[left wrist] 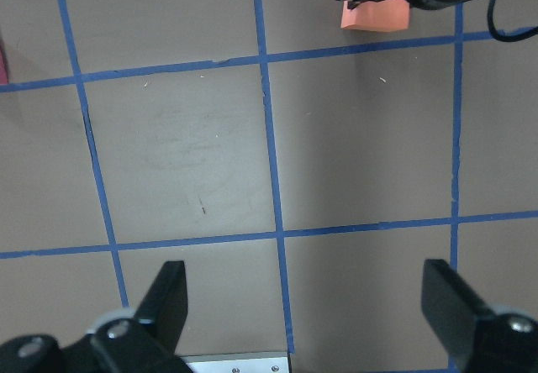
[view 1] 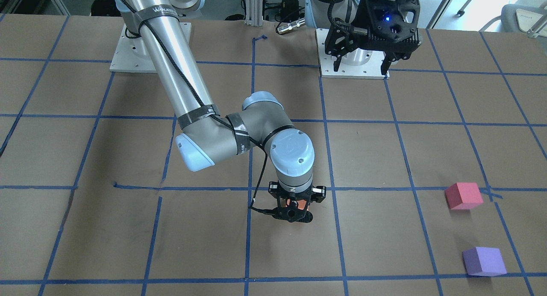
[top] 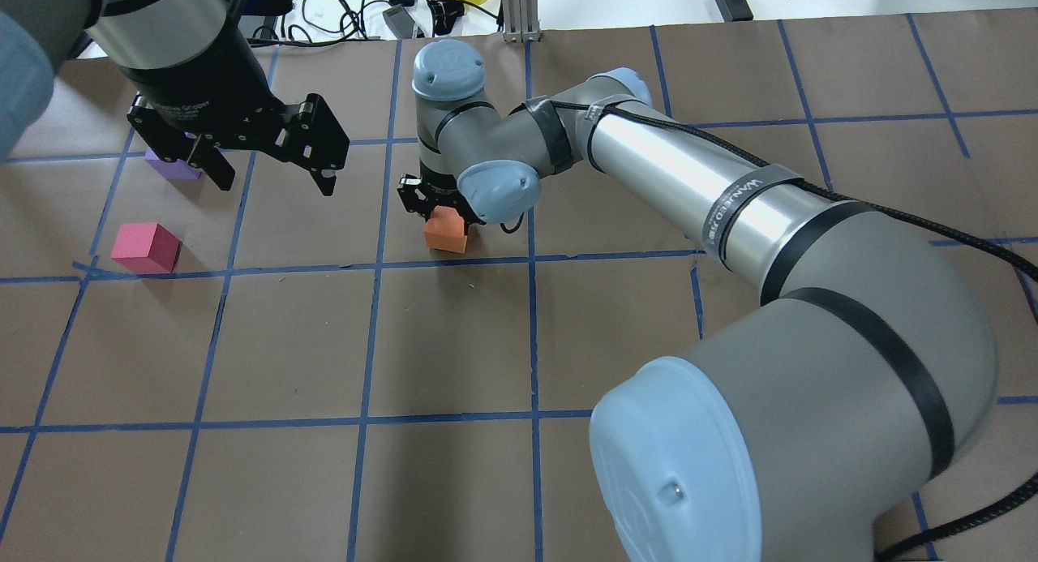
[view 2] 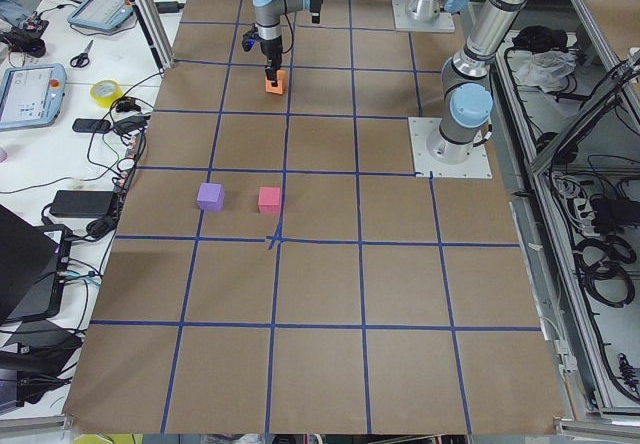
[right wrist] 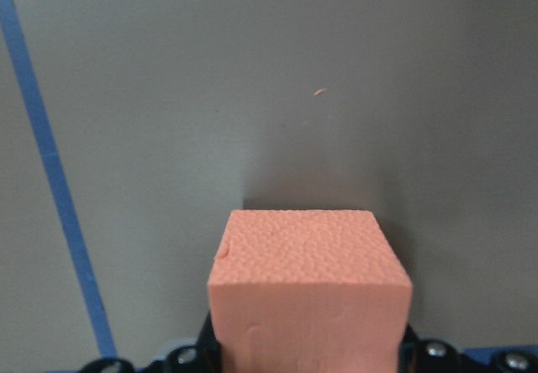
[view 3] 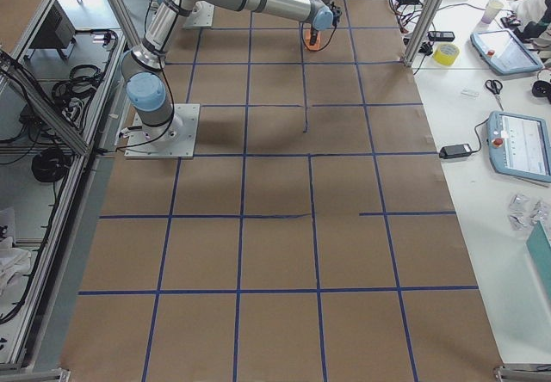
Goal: Arrange blocks in a line
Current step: 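Carry the orange cube toward the table center and release it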
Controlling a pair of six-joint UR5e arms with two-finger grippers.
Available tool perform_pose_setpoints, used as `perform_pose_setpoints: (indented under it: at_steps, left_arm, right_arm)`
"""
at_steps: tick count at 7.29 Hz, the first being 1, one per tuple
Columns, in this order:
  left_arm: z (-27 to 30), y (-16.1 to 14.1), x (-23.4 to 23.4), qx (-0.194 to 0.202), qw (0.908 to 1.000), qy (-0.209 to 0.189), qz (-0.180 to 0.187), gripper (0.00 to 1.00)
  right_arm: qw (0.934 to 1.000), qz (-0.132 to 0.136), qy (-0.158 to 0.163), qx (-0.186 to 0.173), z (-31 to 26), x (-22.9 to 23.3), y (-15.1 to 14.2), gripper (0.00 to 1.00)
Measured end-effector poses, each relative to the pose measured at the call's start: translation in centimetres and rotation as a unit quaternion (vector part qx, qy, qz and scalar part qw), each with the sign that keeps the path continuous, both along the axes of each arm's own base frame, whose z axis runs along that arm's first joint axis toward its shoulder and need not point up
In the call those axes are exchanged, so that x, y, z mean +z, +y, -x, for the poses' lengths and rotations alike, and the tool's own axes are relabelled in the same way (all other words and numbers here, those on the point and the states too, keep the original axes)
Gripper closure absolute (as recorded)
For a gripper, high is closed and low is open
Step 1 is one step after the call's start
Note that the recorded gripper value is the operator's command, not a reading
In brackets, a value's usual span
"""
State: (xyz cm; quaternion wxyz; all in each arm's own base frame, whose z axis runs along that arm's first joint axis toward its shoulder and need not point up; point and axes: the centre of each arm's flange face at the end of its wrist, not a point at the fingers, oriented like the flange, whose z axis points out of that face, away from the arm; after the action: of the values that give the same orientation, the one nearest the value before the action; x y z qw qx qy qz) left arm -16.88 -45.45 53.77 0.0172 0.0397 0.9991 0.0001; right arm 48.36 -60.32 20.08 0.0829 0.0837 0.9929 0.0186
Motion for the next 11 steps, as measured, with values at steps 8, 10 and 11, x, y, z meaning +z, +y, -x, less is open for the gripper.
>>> perform_pose_setpoints:
  at_steps: [8, 10, 11]
  left_arm:
    - [-0.1, 0.0, 0.1, 0.000, 1.0000, -0.004, 0.001, 0.00]
    - [-0.2, 0.0, 0.0, 0.000, 1.0000, -0.007, 0.001, 0.00]
    - [-0.2, 0.0, 0.0, 0.000, 1.0000, -0.007, 0.000, 0.00]
  right_arm:
    - [0.9986, -0.003, -0.019, -0.049, -5.1, 0.6, 1.2, 0.00]
    - [0.9983, -0.002, -0.018, -0.055, -4.3, 2.0, 0.6, 0.00]
    - [0.9983, -0.005, -0.014, -0.056, -2.8, 3.3, -0.2, 0.00]
